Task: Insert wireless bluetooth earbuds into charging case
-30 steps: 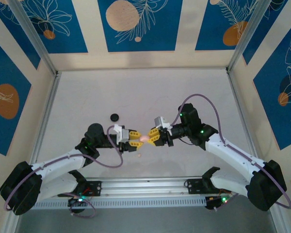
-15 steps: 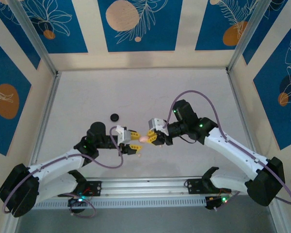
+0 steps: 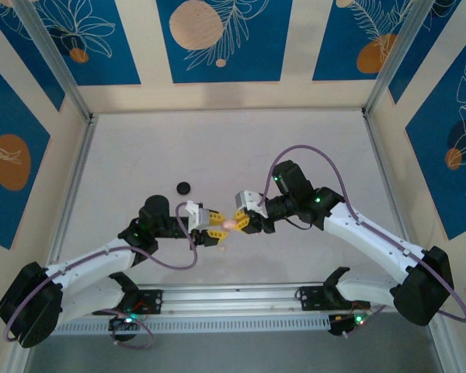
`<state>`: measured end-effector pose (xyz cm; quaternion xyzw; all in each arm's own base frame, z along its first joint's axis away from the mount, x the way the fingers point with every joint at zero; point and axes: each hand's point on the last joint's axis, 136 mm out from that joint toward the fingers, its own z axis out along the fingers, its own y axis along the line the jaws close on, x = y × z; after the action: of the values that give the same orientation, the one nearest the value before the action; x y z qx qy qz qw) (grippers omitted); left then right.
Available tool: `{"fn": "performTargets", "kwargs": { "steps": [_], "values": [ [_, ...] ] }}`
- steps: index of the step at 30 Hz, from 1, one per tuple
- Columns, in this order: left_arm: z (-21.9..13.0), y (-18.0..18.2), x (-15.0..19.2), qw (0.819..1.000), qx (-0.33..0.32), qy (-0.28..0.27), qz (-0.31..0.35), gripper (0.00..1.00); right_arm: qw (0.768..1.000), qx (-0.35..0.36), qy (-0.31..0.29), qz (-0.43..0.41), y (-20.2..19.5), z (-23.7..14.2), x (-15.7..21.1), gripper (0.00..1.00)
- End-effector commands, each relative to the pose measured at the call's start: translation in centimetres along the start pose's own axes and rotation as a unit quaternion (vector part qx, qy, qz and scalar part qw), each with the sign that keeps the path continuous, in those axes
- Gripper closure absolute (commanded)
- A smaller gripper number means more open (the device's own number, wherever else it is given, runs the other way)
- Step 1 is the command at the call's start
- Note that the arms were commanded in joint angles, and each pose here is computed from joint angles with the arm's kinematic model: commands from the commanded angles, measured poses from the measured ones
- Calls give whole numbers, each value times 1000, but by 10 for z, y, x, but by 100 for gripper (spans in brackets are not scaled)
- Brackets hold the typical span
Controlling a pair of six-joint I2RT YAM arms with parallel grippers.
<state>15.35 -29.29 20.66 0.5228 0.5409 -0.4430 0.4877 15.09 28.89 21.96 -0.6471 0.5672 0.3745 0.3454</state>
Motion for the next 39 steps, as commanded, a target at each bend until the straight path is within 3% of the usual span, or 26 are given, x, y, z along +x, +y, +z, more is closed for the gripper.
{"fn": "performTargets", "kwargs": {
  "steps": [1,8,12,15,39],
  "values": [
    [1,-4,-15,1000,14,-16,19,66,1000,-16,-22,-9,4,1,-13,83],
    [0,-5,-17,1000,13,-18,21,79,1000,-18,-20,-8,3,3,-11,82],
    [-1,-4,-17,1000,11,-18,23,81,1000,-9,-18,-1,-1,3,-10,63],
    [-1,-4,-17,1000,11,-18,22,81,1000,1,-17,0,-5,3,-9,58],
    [-1,-4,-12,1000,7,-8,22,82,995,85,-22,40,-45,-17,-9,58]
  ]
}}
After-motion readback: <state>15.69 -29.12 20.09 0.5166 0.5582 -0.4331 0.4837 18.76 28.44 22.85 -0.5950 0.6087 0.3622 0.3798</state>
